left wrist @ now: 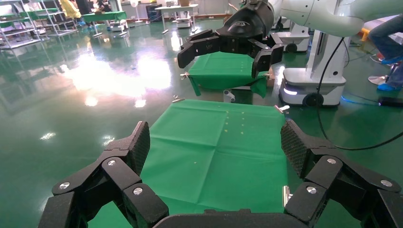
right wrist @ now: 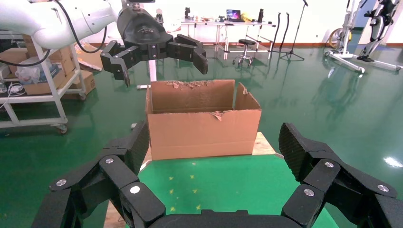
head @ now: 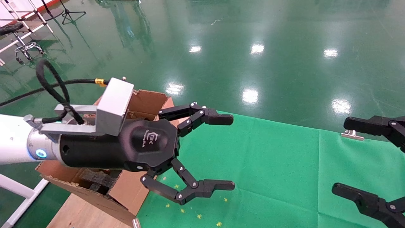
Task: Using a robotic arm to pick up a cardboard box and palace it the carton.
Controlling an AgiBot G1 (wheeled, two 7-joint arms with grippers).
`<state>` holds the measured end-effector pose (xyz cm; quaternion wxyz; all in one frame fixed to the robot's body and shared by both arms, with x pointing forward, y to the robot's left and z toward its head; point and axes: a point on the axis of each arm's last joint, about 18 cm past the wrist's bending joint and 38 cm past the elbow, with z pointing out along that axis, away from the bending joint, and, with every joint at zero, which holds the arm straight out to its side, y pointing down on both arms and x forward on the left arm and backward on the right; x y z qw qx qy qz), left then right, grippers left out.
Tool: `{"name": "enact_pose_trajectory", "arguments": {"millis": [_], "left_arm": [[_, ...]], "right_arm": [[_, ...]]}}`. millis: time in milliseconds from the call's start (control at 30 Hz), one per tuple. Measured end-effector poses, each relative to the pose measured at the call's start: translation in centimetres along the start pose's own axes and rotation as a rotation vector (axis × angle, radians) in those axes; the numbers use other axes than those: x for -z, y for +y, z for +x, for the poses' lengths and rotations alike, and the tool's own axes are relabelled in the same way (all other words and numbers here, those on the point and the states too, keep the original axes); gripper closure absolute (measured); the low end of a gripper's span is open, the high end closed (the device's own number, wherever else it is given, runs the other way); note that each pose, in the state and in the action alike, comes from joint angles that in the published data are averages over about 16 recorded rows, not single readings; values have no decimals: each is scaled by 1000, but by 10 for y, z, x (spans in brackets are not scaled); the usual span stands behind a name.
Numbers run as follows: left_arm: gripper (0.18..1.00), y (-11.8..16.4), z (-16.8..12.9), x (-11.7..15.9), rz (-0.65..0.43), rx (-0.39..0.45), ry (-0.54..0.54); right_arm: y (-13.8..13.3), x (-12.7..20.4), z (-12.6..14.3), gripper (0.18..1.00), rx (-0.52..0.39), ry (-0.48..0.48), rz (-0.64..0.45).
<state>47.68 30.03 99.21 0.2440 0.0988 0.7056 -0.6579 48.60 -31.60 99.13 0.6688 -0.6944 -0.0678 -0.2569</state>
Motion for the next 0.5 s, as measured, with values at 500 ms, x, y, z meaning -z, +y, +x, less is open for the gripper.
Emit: {"name": "enact_pose_trajectory", "arguments": {"millis": [500], "left_arm": [[183,0,0,0,0,0,0]], "right_arm": [[0,0,0,178,0,0,0]]}}
